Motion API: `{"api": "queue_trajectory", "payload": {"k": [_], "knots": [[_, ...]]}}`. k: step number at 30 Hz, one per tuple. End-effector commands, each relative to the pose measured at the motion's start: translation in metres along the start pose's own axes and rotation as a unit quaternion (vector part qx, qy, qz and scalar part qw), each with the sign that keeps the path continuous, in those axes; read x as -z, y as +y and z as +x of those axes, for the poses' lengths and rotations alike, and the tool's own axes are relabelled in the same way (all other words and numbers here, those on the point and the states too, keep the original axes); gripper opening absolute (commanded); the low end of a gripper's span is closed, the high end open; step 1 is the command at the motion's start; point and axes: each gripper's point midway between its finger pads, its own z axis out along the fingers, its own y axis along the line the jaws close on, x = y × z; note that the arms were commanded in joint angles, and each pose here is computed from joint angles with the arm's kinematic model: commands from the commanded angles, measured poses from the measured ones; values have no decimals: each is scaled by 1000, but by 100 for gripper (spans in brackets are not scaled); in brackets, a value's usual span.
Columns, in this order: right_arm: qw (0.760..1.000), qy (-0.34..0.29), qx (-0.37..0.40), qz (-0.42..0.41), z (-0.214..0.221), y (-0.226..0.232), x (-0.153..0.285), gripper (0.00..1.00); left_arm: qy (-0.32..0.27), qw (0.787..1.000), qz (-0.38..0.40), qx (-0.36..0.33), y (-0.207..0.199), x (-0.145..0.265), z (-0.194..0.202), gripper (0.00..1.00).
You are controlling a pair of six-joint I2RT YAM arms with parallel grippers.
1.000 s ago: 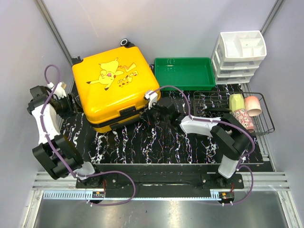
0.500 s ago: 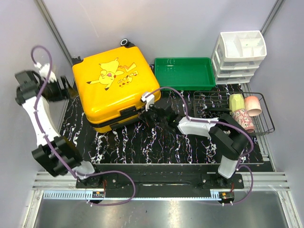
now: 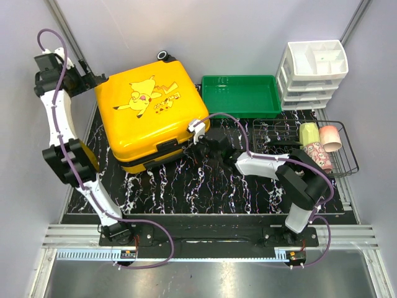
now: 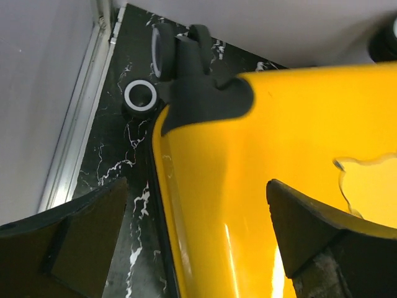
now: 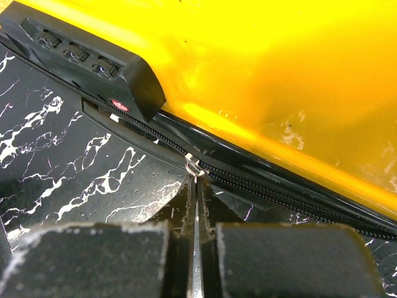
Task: Open, take out, and arrange the luggage
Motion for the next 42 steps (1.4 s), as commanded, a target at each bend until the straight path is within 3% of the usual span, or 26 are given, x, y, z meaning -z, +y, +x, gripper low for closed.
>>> {"api": "queue_trajectory", "payload": {"k": [1, 5, 15, 20, 27, 30, 33, 38, 42], "knots": [[999, -16, 18, -23, -17, 8, 7, 0, -77, 992, -83, 63, 23, -24, -42, 99], [999, -16, 24, -29, -19, 10, 8, 0, -92, 988, -93, 84, 35, -48, -47, 99], [999, -9, 45, -28, -14, 7, 8, 0, -114, 990, -16, 77, 17, -103, -54, 99], [998, -8, 50, -34, -13, 9, 9, 0, -114, 990, 58, 62, -7, -116, -52, 99], [997, -12, 49, -63, -13, 23, 30, 0, -85, 992, 51, 76, 2, -131, -28, 95], [996, -13, 49, -71, -12, 28, 40, 0, -54, 994, 60, 69, -5, -130, -4, 87], [996, -8, 48, -70, -8, 28, 46, 0, -9, 995, 74, 63, -13, -122, 25, 74], [997, -4, 53, -60, -3, 24, 47, 0, 48, 990, 96, 88, -26, -96, 71, 45], [997, -6, 54, -55, -5, 22, 46, 0, 60, 989, 78, 115, -24, -74, 89, 40]]}}
